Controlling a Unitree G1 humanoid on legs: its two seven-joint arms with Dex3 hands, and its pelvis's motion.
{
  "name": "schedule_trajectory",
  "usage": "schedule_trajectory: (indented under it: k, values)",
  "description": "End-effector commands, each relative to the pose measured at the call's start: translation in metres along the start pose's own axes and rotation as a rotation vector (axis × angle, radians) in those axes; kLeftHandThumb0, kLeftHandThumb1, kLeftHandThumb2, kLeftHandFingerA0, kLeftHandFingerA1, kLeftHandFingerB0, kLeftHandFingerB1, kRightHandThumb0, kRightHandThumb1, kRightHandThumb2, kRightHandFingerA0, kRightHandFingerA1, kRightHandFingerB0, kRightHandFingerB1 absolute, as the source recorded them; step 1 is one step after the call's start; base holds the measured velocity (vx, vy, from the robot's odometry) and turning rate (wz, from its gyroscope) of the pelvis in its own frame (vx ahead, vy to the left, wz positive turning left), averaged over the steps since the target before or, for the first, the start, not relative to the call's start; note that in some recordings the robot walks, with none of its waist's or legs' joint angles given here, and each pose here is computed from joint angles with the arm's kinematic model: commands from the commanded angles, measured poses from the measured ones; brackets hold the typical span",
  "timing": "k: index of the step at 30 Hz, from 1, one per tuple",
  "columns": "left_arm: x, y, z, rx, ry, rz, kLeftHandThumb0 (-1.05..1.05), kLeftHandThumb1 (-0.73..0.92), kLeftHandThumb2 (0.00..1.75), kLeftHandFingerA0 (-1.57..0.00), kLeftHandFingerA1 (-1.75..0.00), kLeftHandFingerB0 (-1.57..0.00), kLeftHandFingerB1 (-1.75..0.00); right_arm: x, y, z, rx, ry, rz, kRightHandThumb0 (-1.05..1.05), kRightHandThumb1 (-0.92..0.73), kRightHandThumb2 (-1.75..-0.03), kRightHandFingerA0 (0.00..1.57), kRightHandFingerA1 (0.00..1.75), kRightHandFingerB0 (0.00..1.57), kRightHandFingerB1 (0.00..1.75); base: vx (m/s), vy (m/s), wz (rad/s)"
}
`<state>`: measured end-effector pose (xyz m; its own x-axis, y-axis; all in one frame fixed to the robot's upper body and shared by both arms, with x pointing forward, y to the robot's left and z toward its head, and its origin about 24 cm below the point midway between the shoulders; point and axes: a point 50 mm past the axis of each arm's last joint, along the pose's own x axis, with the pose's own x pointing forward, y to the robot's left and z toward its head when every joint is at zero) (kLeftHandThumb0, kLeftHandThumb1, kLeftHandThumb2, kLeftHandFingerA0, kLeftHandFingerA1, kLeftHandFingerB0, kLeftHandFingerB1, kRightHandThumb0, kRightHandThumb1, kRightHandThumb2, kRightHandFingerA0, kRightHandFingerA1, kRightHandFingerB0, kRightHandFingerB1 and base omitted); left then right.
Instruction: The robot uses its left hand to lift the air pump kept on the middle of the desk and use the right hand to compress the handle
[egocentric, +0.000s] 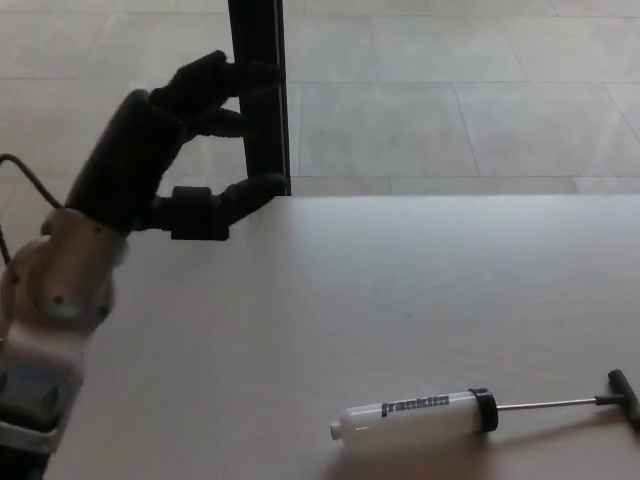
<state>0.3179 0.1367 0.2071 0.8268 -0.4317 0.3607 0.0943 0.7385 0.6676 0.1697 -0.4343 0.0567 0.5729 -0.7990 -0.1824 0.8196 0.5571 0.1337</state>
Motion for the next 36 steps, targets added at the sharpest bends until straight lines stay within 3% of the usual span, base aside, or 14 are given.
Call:
schedule_trajectory:
  k: [1, 2, 10, 11, 17, 18, 19, 26, 27, 31, 32, 33, 35, 36]
  values:
    - [0.006, -0.057, 0.020, 0.257, 0.115, -0.316, -0.80, 0.66, 0.60, -0.29, -0.57, -0.28, -0.40, 0.008, -0.027, 0.011, 0.096, 0.095, -0.189, -0.92, -0.81, -1.14, 0.00, 0.16, 0.02, 0.14, 0.00, 0.000, 0.00]
    - [0.004, -0.064, 0.019, 0.270, 0.120, -0.337, -0.80, 0.52, 0.95, -0.33, -0.62, -0.19, -0.47, 0.008, -0.030, 0.013, 0.108, 0.101, -0.205, -0.77, -0.92, -0.80, 0.00, 0.00, 0.00, 0.05, 0.00, 0.000, 0.00]
    - [-0.025, -0.099, 0.002, 0.363, 0.182, -0.498, -0.83, 0.67, 0.61, -0.26, -0.64, -0.28, -0.44, 0.012, -0.055, 0.052, 0.232, -0.010, -0.293, -0.77, -0.82, -0.94, 0.00, 0.00, 0.00, 0.00, 0.00, 0.000, 0.00]
    - [-0.028, -0.100, -0.001, 0.372, 0.194, -0.507, -0.83, 0.53, 0.97, -0.28, -0.66, -0.19, -0.50, 0.015, -0.053, 0.061, 0.248, -0.023, -0.308, -1.05, -0.86, -1.12, 0.00, 0.12, 0.00, 0.00, 0.00, 0.000, 0.00]
    - [-0.042, -0.108, -0.009, 0.416, 0.221, -0.555, -0.84, 0.69, 0.61, -0.24, -0.69, -0.28, -0.45, 0.023, -0.045, 0.110, 0.149, -0.138, -0.281, -0.81, -0.92, -0.79, 0.00, 0.08, 0.00, 0.14, 0.00, 0.000, 0.00]
    - [-0.043, -0.107, -0.010, 0.439, 0.219, -0.564, -0.85, 0.70, 0.61, -0.25, -0.66, -0.28, -0.45, 0.023, -0.042, 0.120, 0.137, -0.160, -0.259, -0.93, -0.88, -1.18, 0.00, 0.17, 0.00, 0.11, 0.00, 0.000, 0.00]
    - [-0.045, -0.107, -0.012, 0.451, 0.222, -0.566, -0.88, 0.57, 1.00, -0.31, -0.70, -0.19, -0.51, 0.020, -0.033, 0.137, 0.144, -0.222, -0.215, -0.77, -0.92, -0.77, 0.00, 0.09, 0.00, 0.17, 0.00, 0.000, 0.00]
    - [-0.051, -0.106, -0.017, 0.470, 0.259, -0.575, -0.88, 0.67, 0.63, -0.23, -0.70, -0.29, -0.46, 0.012, 0.008, 0.175, 0.060, -0.356, -0.022, -0.88, -0.92, -0.76, 0.00, 0.03, 0.00, 0.21, 0.00, 0.000, 0.00]
    - [-0.053, -0.111, -0.017, 0.488, 0.254, -0.575, -0.85, 0.70, 0.62, -0.25, -0.69, -0.29, -0.48, 0.002, 0.032, 0.182, 0.053, -0.391, 0.103, -0.98, -0.81, -1.17, 0.00, 0.18, 0.00, 0.05, 0.00, 0.000, 0.00]
    - [-0.054, -0.114, -0.018, 0.526, 0.243, -0.563, -0.86, 0.69, 0.62, -0.27, -0.69, -0.32, -0.48, -0.011, 0.056, 0.182, 0.035, -0.423, 0.224, -0.80, -0.72, -1.15, 0.00, 0.32, 0.00, 0.23, 0.00, 0.000, 0.00]
    - [-0.055, -0.115, -0.019, 0.525, 0.243, -0.561, -0.83, 0.68, 0.61, -0.29, -0.70, -0.33, -0.48, -0.015, 0.062, 0.180, 0.044, -0.423, 0.247, -0.84, -0.87, -0.67, 0.02, 0.50, 0.14, 0.33, 0.00, 0.000, 0.00]
    - [-0.056, -0.119, -0.021, 0.528, 0.238, -0.545, -0.86, 0.54, 0.99, -0.34, -0.71, -0.26, -0.55, -0.022, 0.075, 0.170, 0.016, -0.427, 0.312, -0.85, -0.77, -1.15, 0.00, 0.29, 0.03, 0.22, 0.00, 0.000, 0.00]
    - [-0.056, -0.120, -0.020, 0.546, 0.245, -0.532, -0.86, 0.54, 0.99, -0.35, -0.75, -0.26, -0.57, -0.029, 0.090, 0.158, 0.017, -0.417, 0.356, -0.81, -0.92, -0.68, 0.03, 0.40, 0.15, 0.27, 0.00, 0.000, 0.00]
    - [-0.057, -0.121, -0.021, 0.544, 0.245, -0.525, -0.85, 0.64, 0.63, -0.31, -0.80, -0.33, -0.54, -0.032, 0.096, 0.152, 0.006, -0.414, 0.381, -0.80, -0.72, -1.09, 0.03, 0.44, 0.09, 0.41, 0.00, 0.000, 0.00]
